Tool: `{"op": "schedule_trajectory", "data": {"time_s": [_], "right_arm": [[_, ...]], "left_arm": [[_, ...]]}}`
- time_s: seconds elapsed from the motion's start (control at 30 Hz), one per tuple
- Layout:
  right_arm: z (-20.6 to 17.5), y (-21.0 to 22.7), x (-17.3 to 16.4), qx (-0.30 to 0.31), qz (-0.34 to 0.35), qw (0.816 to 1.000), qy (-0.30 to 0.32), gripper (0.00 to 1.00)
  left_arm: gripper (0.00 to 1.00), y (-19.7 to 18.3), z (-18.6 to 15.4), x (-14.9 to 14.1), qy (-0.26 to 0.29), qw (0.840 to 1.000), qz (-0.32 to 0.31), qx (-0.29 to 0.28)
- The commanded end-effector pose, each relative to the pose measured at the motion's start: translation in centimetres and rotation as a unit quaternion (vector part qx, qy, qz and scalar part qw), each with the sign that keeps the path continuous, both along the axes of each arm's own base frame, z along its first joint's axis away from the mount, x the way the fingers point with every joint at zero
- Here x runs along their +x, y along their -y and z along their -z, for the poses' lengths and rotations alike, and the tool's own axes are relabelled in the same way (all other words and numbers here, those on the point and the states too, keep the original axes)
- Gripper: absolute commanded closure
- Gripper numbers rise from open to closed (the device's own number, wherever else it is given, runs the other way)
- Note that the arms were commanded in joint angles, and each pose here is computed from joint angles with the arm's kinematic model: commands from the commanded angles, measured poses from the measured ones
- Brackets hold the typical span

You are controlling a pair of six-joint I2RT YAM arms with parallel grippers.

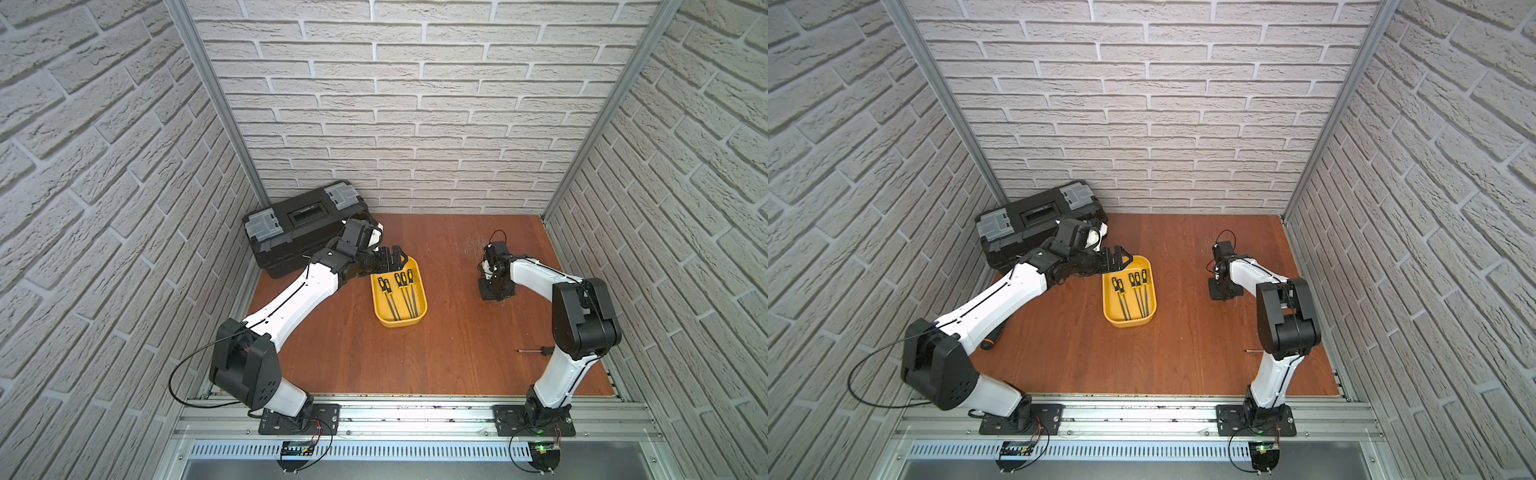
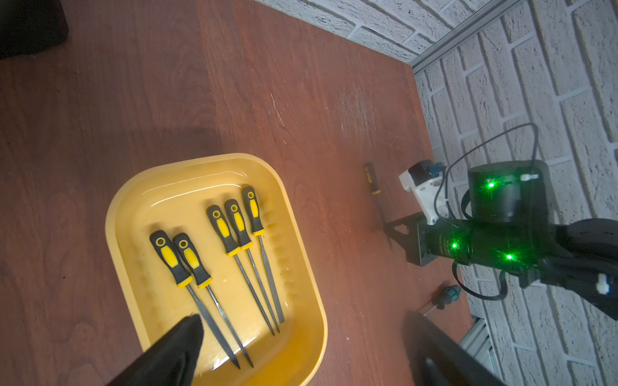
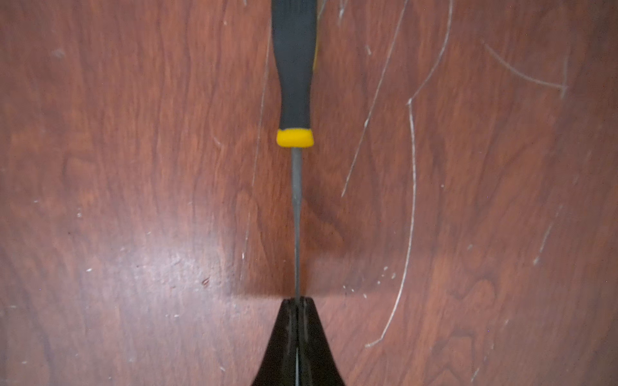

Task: Take the file tool out of the storage box
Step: Place the file tool at the center of the board.

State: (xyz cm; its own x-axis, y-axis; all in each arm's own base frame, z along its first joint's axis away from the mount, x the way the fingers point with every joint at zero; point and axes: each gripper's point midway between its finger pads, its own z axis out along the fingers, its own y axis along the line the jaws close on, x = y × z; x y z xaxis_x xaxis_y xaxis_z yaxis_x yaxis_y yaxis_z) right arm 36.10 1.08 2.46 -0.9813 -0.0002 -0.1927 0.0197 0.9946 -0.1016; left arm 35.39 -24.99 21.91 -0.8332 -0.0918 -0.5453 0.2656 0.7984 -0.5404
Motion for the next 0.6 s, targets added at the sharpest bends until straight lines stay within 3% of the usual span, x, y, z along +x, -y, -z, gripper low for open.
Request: {"op": "schedule_trajectory", "data": {"time_s": [0.0,0.33,0.57], "right_arm": [[-0.9,0.4,1.3,-0.006,0.008,1.0,0.024,0.97],[-0.7,0.7,1.1,-0.015,0.011,1.0,0.023,0.87],[-2.2,0.6,1.4,-0.011,0.007,0.999,0.038,0.78]], "left_arm": [[0.02,-0.1,-0.4,-0.5,0.016,1.0,0.01,0.007],[0.01,-0.1,-0.3,-0.3,0.015,1.0,0.008,0.011],[0.02,-0.4,1.1,0.2,0.007,0.999,0.002,0.044]]}}
